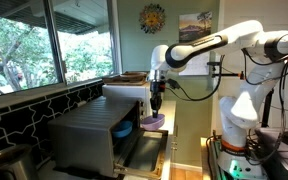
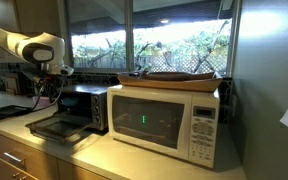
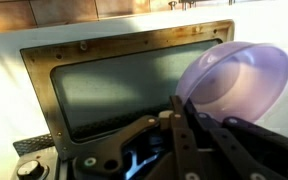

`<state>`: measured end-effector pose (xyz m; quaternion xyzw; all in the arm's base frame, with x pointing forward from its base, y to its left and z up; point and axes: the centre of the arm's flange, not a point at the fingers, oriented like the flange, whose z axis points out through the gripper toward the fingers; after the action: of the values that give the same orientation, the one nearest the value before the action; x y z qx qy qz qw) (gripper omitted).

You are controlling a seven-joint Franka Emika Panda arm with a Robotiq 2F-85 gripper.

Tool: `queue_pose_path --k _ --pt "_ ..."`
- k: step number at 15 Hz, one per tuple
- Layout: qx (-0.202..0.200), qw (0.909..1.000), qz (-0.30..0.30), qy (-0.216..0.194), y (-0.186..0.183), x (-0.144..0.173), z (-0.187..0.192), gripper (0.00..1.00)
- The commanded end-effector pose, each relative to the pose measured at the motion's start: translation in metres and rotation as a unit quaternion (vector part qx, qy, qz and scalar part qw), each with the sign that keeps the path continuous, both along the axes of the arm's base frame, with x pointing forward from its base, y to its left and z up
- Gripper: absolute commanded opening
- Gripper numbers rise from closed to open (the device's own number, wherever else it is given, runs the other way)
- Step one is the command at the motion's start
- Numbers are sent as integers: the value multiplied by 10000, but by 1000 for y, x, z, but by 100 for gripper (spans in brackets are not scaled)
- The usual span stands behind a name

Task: Move the purple bowl to the bottom space in the oven

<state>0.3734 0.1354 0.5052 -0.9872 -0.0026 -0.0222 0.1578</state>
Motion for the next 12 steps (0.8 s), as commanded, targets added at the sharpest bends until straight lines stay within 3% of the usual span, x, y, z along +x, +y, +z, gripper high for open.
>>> queue_pose_path --k 1,12 --pt "106 9997 41 209 8 10 -13 1" --pt "277 9966 -776 -50 13 50 -32 1"
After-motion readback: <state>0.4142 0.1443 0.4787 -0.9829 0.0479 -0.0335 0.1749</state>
